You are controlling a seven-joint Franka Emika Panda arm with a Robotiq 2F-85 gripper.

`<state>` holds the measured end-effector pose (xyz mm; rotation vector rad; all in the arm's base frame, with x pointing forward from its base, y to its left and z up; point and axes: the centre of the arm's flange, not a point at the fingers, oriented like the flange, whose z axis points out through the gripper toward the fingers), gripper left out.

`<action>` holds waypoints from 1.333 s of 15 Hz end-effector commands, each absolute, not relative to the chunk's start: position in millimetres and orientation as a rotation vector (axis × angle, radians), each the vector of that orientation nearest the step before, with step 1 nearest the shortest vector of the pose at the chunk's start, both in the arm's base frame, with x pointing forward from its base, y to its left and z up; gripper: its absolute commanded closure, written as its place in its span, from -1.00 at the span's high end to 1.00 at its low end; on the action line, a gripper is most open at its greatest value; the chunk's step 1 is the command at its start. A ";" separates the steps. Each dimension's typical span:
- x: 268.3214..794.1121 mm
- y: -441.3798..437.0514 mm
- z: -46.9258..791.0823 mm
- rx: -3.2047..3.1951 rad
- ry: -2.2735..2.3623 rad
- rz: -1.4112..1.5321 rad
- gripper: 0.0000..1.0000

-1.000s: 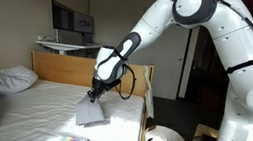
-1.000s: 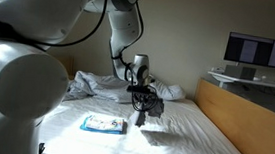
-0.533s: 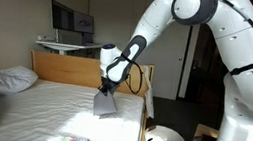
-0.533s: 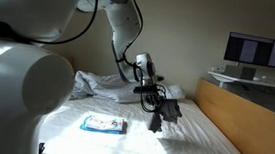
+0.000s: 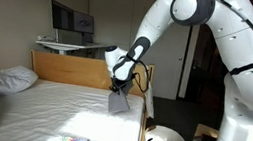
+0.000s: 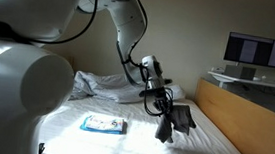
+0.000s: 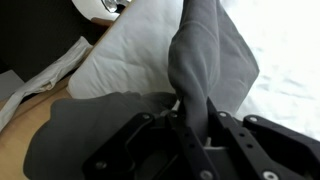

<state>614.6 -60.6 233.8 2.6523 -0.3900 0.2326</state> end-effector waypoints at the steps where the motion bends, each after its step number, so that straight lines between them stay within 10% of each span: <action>1: 612.7 -69.5 233.4 2.640 -0.425 0.220 -0.88; 20: 637.8 -189.0 179.1 2.490 -0.686 -0.002 -0.88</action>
